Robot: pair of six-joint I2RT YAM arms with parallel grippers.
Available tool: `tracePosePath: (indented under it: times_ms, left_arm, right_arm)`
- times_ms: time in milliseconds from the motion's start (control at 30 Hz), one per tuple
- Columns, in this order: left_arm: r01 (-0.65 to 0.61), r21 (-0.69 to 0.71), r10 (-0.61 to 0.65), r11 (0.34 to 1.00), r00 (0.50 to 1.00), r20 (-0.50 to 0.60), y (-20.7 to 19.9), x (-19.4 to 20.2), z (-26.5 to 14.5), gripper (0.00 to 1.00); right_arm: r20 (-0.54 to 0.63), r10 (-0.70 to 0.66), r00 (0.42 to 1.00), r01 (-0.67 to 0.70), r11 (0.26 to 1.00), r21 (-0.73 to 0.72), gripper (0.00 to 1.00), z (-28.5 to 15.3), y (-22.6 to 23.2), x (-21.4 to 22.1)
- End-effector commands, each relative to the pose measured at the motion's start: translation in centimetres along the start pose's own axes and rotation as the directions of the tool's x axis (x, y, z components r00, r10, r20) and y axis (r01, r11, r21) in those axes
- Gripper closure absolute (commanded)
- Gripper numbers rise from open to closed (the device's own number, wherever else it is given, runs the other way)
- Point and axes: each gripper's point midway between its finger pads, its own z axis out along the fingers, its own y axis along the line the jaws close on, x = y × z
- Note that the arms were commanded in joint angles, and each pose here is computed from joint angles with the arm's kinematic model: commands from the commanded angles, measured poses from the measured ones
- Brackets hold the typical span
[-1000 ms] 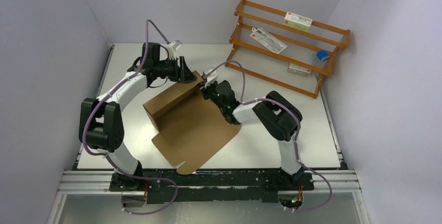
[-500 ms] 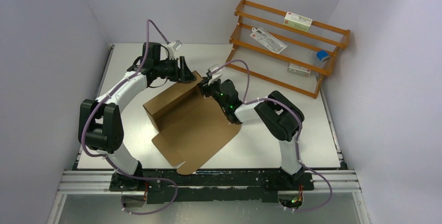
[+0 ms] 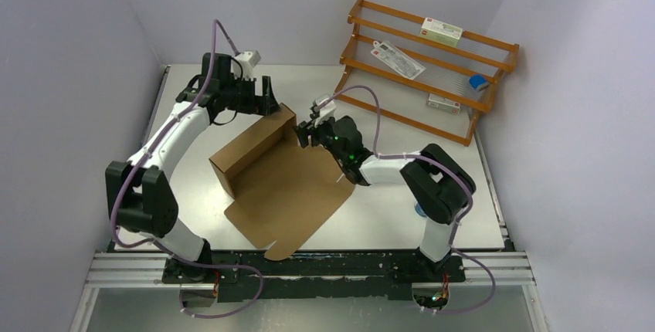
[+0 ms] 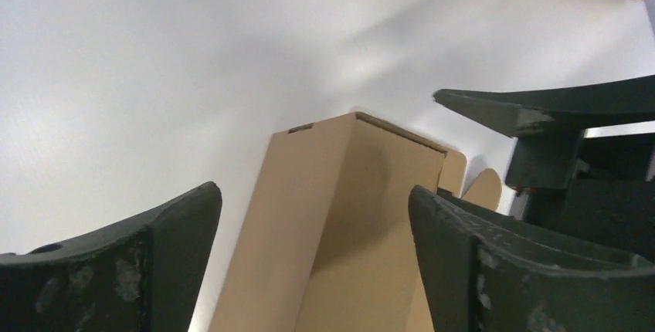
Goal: Fold the paper box
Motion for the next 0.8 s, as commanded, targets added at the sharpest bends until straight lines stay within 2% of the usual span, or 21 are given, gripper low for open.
tracePosePath:
  times_ms: [0,100,200,267,333,433,533,600,667,767]
  left_arm:
    - [-0.096,-0.144,0.114,0.985,0.986,0.121,-0.4,-3.8,-5.1,0.02]
    - [-0.170,-0.235,0.206,0.957,0.969,0.136,-1.3,-3.9,-7.1,0.02]
    - [-0.244,-0.265,0.285,0.933,0.950,0.129,-2.5,-3.0,-8.4,0.02]
    - [-0.262,-0.250,0.303,0.932,0.942,0.142,-2.9,-2.1,-9.2,0.02]
    - [-0.284,-0.201,0.319,0.937,0.933,0.165,-3.9,-1.6,-9.8,0.02]
    - [-0.302,-0.150,0.326,0.942,0.928,0.179,-4.7,-0.8,-9.8,0.02]
    - [-0.318,-0.174,0.339,0.932,0.935,0.108,-3.7,0.3,-9.1,0.02]
    - [-0.327,-0.210,0.344,0.922,0.938,0.049,-3.1,1.2,-8.9,0.09]
    - [-0.366,-0.230,0.379,0.902,0.925,0.014,-3.6,1.9,-8.6,0.09]
    - [-0.421,-0.233,0.425,0.877,0.905,-0.035,-4.7,3.2,-8.1,0.07]
  right_arm:
    - [-0.072,0.066,0.995,-0.065,0.998,0.010,0.31,-1.7,0.0,-0.8]
    - [-0.132,0.103,0.986,-0.096,0.994,0.057,0.27,-2.8,-0.6,-0.9]
    - [-0.158,0.169,0.973,-0.151,0.981,0.124,0.23,-4.8,-2.0,-1.0]
    - [-0.159,0.261,0.952,-0.239,0.960,0.146,0.21,-6.7,-3.0,-1.1]
    - [-0.164,0.310,0.936,-0.297,0.950,0.102,0.23,-8.5,-3.1,-1.3]
    - [-0.201,0.401,0.894,-0.381,0.916,0.128,0.24,-11.2,-4.3,-0.9]
    - [-0.216,0.456,0.863,-0.421,0.887,0.189,0.19,-14.0,-5.4,0.0]
    - [-0.231,0.495,0.838,-0.443,0.863,0.243,0.14,-16.1,-5.6,1.2]
    - [-0.235,0.530,0.815,-0.452,0.834,0.316,0.08,-18.1,-6.2,2.6]
    - [-0.254,0.574,0.778,-0.455,0.795,0.402,0.08,-20.6,-7.0,5.5]
